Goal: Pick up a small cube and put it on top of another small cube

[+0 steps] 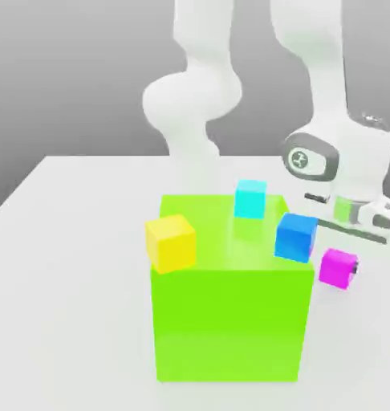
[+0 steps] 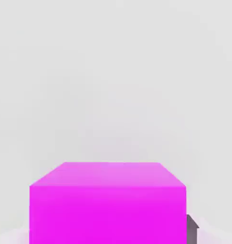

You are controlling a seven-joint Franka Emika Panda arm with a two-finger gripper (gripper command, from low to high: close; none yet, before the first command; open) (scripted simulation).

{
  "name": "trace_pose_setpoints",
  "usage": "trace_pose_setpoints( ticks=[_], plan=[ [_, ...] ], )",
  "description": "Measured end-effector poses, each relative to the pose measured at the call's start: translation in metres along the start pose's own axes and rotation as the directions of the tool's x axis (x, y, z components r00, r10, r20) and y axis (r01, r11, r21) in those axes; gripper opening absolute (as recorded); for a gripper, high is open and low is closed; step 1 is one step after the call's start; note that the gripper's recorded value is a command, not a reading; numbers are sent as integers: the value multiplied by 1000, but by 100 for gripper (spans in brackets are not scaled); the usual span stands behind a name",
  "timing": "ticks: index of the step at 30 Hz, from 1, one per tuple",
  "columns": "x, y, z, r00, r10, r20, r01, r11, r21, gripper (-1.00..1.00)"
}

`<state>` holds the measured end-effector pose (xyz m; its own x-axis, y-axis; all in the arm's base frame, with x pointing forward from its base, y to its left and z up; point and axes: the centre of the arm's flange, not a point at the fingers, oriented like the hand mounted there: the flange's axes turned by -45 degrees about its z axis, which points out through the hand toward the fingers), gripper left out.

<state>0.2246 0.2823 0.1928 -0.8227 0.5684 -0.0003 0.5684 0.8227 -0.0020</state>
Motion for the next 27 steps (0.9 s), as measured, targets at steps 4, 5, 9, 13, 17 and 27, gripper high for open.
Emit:
trace_pose_setpoints(
  ticks=[4, 5, 9, 13, 17, 27],
  plan=[
    [-39, 20, -42, 986, 167, 9, -167, 986, -2, -100],
    [-49, 25, -54, 977, 212, 11, -212, 977, -2, -100],
    [-95, 36, -106, 917, 398, 17, -398, 917, -6, -100],
    [-144, 32, -163, 816, 577, 15, -577, 817, -8, -100],
    [-192, 11, -222, 678, 735, 7, -735, 678, -6, -100],
    [-227, -17, -212, 545, 838, -3, -838, 545, 2, 100]
  ],
)
